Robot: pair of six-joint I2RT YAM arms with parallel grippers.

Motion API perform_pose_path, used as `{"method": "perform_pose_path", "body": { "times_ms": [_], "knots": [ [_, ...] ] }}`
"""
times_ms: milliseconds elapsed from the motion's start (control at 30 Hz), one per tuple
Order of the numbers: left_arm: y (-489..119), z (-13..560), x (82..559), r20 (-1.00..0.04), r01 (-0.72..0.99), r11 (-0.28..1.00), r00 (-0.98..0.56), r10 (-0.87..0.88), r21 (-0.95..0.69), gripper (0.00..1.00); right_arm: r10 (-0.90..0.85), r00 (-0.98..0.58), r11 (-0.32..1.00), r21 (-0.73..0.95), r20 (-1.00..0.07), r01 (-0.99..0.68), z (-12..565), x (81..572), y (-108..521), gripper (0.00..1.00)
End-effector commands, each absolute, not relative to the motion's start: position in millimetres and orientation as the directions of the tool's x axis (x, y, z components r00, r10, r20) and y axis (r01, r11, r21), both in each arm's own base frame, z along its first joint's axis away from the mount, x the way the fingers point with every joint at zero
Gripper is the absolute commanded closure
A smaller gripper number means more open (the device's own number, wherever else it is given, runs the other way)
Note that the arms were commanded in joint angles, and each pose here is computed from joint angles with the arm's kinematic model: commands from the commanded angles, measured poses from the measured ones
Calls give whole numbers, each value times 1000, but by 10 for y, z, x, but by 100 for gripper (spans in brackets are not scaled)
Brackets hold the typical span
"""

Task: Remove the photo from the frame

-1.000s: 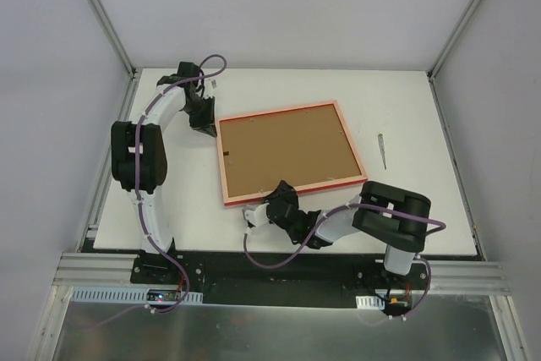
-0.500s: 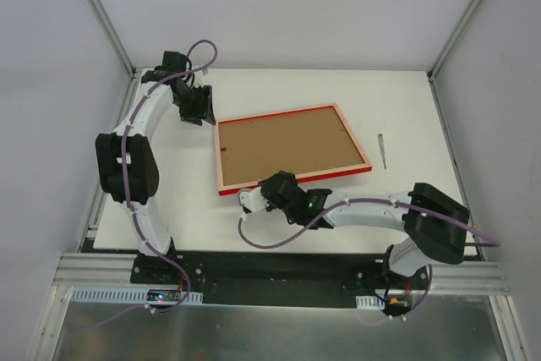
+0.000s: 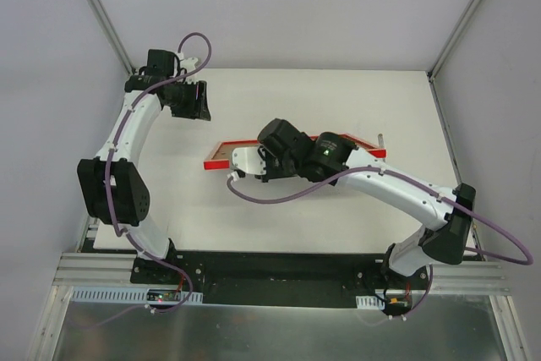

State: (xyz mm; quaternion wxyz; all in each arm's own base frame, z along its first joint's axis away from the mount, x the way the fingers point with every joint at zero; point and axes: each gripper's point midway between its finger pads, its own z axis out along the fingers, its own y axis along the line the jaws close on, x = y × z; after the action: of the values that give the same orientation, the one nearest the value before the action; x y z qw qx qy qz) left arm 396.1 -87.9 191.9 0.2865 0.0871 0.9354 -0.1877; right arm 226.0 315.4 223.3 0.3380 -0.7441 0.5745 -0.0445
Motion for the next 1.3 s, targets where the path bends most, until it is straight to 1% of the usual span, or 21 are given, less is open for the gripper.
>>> {"method": "perform_pose_path", "body": {
  "times_ms": [0, 100, 233, 400, 567, 767, 867, 1100, 1267],
  "knots": [
    [-894, 2130, 3876, -631, 329, 897, -772, 75, -296, 49, -850, 274, -45, -456, -450, -889, 2713, 2103, 3179, 100],
    [-878, 2170, 3840, -640, 336, 894, -765, 74, -297, 49, -840, 238, -32, -394, -487, -919, 2838, 2102, 3226, 100],
    [-827, 2276, 3796, -661, 341, 888, -748, 59, -307, 49, -804, 179, -6, -292, -568, -956, 2975, 2073, 3305, 100],
    [-744, 2356, 3746, -679, 344, 883, -733, 40, -320, 49, -771, 41, 63, -139, -636, -988, 3034, 2198, 3361, 100],
    [-727, 2367, 3685, -681, 350, 876, -732, 33, -333, 49, -740, -150, 196, 3, -656, -981, 2891, 2662, 3325, 100],
    [-697, 2349, 3688, -675, 337, 873, -738, 12, -353, 49, -666, -341, 361, 114, -663, -926, 2733, 3244, 3160, 100],
    [-695, 2334, 3701, -668, 331, 869, -744, 0, -368, 49, -625, -409, 437, 137, -665, -889, 2674, 3499, 3059, 100],
    [-717, 2272, 3729, -651, 328, 859, -759, -7, -392, 49, -481, -583, 624, 212, -655, -752, 2539, 4055, 2667, 100],
    [-742, 2224, 3743, -636, 325, 852, -771, -12, -410, 49, -345, -679, 716, 287, -648, -637, 2491, 4374, 2333, 100]
  ]
}}
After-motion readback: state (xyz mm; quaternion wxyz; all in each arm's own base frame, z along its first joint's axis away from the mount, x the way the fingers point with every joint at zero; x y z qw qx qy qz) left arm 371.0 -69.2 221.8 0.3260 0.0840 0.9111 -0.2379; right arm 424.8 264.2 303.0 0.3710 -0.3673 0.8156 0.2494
